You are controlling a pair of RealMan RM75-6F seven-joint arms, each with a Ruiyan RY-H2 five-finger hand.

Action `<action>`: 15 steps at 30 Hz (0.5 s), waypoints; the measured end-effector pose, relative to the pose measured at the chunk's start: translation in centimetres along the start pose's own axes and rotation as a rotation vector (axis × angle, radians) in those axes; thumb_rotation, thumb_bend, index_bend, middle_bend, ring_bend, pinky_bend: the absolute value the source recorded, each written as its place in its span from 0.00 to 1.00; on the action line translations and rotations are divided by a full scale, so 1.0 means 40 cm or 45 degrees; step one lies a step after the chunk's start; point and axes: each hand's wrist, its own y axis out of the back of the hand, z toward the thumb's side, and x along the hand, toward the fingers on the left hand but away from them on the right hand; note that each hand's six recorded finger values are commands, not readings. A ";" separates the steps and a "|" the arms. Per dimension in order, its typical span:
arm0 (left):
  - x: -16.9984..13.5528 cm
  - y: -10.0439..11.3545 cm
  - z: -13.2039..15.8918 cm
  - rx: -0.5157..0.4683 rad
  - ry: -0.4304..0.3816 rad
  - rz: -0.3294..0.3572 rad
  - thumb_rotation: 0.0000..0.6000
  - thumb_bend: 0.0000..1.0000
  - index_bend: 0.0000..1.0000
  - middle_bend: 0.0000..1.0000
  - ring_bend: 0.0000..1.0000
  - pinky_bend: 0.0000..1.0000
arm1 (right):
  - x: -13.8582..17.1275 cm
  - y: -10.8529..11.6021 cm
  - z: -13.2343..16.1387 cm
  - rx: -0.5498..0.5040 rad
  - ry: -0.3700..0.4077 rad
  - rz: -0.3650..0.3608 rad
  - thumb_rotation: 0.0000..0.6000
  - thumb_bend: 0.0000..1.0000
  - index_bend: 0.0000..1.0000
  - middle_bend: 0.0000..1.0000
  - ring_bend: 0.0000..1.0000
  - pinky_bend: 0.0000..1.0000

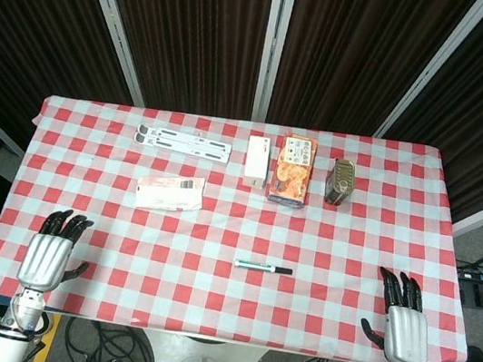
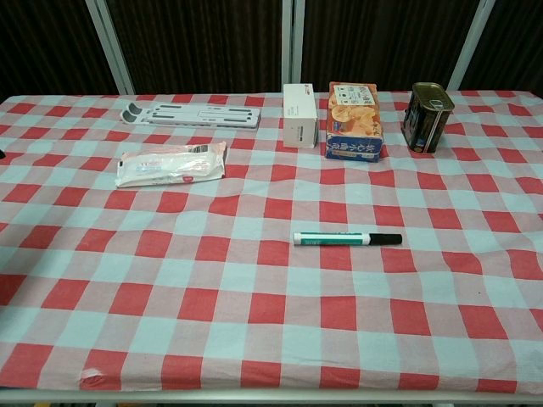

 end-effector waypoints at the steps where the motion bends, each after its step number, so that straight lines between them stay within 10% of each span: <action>1: 0.005 0.003 0.006 -0.006 -0.005 -0.002 1.00 0.14 0.24 0.22 0.12 0.18 | 0.000 -0.001 0.000 0.003 0.001 0.004 1.00 0.06 0.04 0.12 0.00 0.00; 15: 0.157 0.065 0.128 0.025 -0.203 0.029 1.00 0.14 0.26 0.23 0.12 0.22 | 0.004 0.008 -0.027 0.035 -0.027 -0.002 1.00 0.06 0.04 0.12 0.00 0.00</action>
